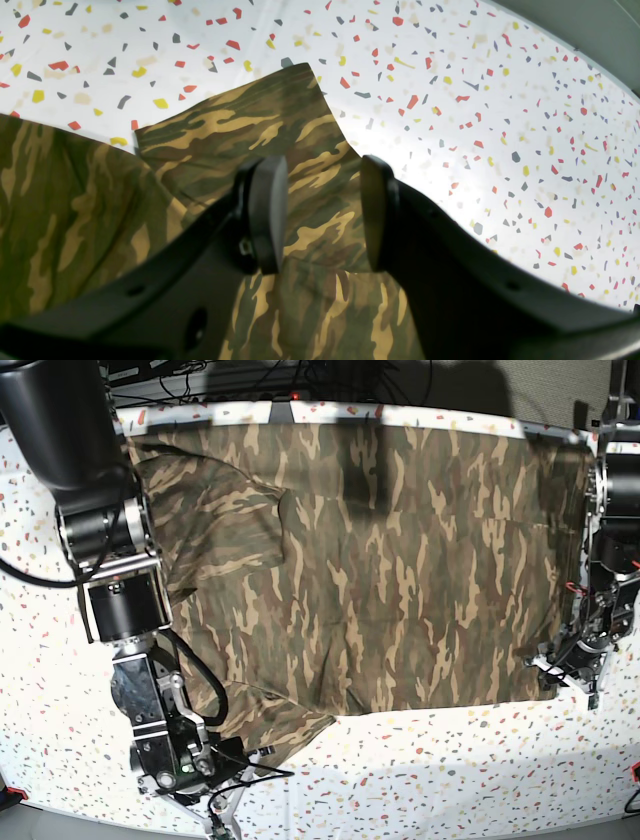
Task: Fold the T-shirt properly
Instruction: 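Reach both grippers to the hem corners and grasp them, then lift the held hem corners with both grippers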
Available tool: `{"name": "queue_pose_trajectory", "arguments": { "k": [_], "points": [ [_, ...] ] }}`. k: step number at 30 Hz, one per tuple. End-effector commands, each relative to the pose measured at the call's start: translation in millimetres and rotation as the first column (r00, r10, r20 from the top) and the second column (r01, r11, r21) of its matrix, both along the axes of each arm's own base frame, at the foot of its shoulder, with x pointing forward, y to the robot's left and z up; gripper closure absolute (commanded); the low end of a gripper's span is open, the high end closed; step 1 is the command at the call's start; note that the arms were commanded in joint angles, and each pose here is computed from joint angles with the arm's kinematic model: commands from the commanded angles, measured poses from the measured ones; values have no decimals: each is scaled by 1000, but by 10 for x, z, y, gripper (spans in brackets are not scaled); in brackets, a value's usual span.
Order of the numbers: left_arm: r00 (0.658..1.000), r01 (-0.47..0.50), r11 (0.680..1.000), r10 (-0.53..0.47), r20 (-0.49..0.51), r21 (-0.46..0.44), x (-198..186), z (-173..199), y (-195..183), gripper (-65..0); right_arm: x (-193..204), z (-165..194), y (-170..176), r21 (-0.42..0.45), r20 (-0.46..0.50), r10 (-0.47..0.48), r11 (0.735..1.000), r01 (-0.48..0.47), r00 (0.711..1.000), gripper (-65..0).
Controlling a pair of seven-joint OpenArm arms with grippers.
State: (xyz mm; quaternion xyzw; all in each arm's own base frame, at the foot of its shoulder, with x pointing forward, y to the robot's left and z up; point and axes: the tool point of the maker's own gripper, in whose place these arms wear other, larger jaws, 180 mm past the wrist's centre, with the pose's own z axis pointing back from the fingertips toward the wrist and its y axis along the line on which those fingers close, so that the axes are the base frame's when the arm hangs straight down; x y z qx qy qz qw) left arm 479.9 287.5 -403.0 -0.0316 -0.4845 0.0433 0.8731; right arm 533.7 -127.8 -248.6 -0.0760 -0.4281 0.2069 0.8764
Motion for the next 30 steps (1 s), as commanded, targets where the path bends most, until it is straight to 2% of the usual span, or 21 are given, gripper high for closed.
{"name": "queue_pose_trajectory", "arguments": {
  "k": [1,5,7,9,12,14,15,17,19,21,24,27,30],
  "points": [
    [998,13,1000,-12,59,-11,154,228,-2,-214,114,313,-6,7,71,2,1000,-2,997,-246],
    [998,32,999,-32,46,-11,130,181,-57,-214,77,331,-11,-4,53,-4,1000,4,999,-246],
    [997,47,998,-49,55,43,139,196,-30,-214,60,357,-9,-10,49,-5,1000,5,999,-246],
    [997,-21,990,10,76,136,156,240,162,-215,49,373,-4,-12,47,-5,1000,6,999,-246],
    [997,-47,986,35,75,160,130,255,287,-215,46,373,-2,-12,47,-5,1000,5,999,-246],
    [997,-43,989,34,68,142,118,232,266,-215,41,359,2,-12,45,-4,1000,4,999,-246],
    [998,-24,994,18,61,106,108,209,205,-215,38,349,5,-11,44,-3,1000,4,999,-246],
    [997,55,998,-56,43,12,69,146,-13,-214,38,350,4,-11,44,-4,1000,4,999,-246],
    [990,141,989,-139,34,-42,17,81,-244,-214,39,354,4,-11,45,-3,1000,4,999,-246],
    [983,183,981,-181,30,-70,5,46,-409,-196,41,354,4,-10,47,-3,1000,3,999,-246],
    [981,190,979,-187,42,-78,53,81,-485,-185,41,355,3,-11,46,-3,1000,4,999,-246],
    [988,146,988,-143,65,-44,124,181,-324,-185,28,335,-8,-15,35,-7,1000,8,999,-246],
    [993,-19,998,12,120,57,169,314,148,-185,10,310,-23,-20,18,-13,1000,14,1000,-246]
  ]
}}
